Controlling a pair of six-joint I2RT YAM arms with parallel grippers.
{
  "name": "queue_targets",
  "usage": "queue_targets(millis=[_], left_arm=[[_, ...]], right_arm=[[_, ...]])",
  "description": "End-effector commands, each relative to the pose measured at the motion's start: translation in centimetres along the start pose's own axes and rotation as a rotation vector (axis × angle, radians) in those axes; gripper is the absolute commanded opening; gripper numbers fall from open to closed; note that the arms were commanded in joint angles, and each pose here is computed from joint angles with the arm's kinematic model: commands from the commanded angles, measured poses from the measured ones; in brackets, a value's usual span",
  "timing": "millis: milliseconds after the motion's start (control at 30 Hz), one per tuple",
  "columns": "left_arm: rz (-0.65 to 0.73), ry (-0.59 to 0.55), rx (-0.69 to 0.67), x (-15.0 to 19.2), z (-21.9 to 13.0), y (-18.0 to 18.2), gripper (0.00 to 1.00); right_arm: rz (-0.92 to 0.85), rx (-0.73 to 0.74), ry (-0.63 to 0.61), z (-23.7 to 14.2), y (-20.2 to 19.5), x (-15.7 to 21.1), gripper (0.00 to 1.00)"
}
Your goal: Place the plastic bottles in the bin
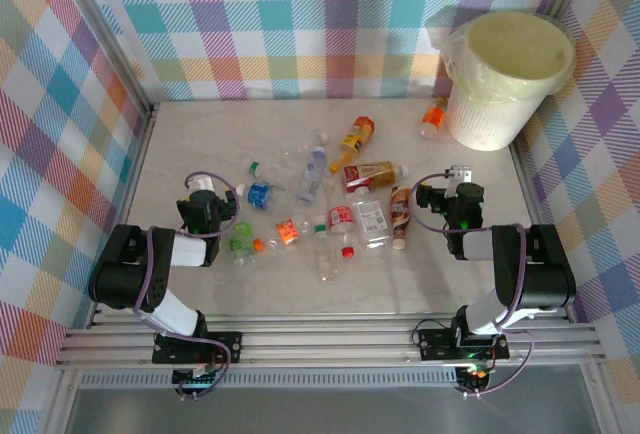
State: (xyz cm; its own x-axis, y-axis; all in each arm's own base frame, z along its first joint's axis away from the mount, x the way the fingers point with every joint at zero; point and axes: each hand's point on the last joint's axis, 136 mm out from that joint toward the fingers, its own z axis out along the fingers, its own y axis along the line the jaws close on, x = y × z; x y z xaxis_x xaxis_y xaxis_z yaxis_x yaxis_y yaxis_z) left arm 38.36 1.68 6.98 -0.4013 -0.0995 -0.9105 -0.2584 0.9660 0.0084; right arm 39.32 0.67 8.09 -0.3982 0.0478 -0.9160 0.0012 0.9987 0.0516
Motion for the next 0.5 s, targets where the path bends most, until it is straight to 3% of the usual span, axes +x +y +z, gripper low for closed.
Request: queue_targets(millis=[0,467], left_arm=[[-0.012,-0.052,0.0,-1.61,-0.04,-0.32,1.0],[-0.012,-0.053,-0.001,-1.68,-0.03,-0.3,1.0]], right_arm=[[0.012,-0.007,-0.043,-0.11,0.27,-1.14,1.0],[0.012,-0.008,-0.042,-0.08,0.31,-1.15,1.0]])
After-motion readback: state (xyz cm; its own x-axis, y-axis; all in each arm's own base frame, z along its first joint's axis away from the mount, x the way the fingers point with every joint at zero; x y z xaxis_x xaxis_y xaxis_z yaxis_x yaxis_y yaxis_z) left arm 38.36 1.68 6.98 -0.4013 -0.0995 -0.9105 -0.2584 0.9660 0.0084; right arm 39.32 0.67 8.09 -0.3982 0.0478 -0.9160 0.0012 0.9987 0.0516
